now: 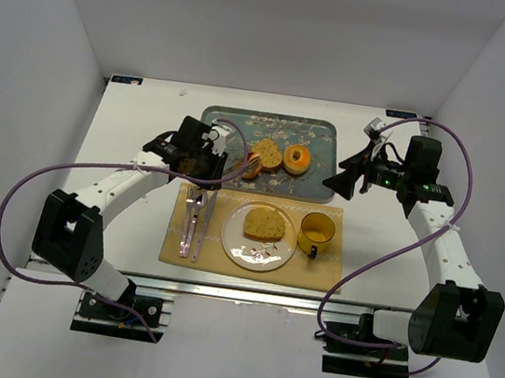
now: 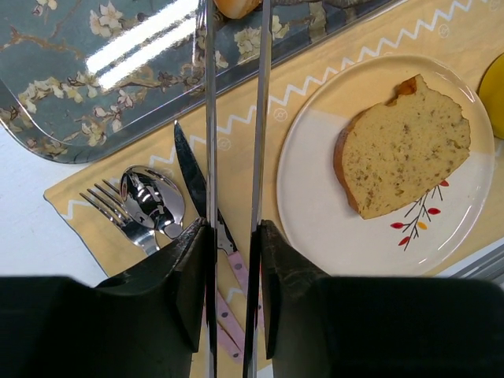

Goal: Place the bread

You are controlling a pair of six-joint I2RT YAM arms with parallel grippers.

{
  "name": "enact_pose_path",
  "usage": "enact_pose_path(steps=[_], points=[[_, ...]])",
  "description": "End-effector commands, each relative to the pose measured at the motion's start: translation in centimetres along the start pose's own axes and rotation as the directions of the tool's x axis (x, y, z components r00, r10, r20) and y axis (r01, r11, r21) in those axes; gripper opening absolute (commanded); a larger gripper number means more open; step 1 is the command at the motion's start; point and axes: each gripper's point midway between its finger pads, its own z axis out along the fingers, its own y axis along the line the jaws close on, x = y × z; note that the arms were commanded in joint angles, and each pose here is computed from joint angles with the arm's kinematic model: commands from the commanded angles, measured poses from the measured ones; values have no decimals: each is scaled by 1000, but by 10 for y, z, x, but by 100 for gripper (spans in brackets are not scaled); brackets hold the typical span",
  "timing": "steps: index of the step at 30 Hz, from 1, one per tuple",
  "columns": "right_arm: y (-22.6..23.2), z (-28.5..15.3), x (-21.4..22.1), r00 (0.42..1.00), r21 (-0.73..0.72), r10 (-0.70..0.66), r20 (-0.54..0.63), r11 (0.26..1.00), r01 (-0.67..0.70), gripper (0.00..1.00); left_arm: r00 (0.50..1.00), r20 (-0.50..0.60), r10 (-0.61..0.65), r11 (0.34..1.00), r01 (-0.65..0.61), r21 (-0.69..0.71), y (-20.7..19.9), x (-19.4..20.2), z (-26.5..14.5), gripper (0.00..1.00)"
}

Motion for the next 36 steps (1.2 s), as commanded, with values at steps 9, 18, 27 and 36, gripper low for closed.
enact_pose_path(steps=[9,18,27,36], points=[[7,-5,-8,999,-19,-32,33,999,33,89,972,230,-50,998,41,45,-23,-48,-63,3],[8,-4,-5,999,-27,-23,31,999,23,89,963,95,-253,966,245,82,-39,13,-93,3],[7,-2,-8,999,-41,-16,37,999,17,89,945,-15,-327,941,327,86,-46,59,-98,2],[6,-3,-8,999,-34,-13,33,999,14,89,945,-80,-318,934,327,143,-58,77,-97,3]])
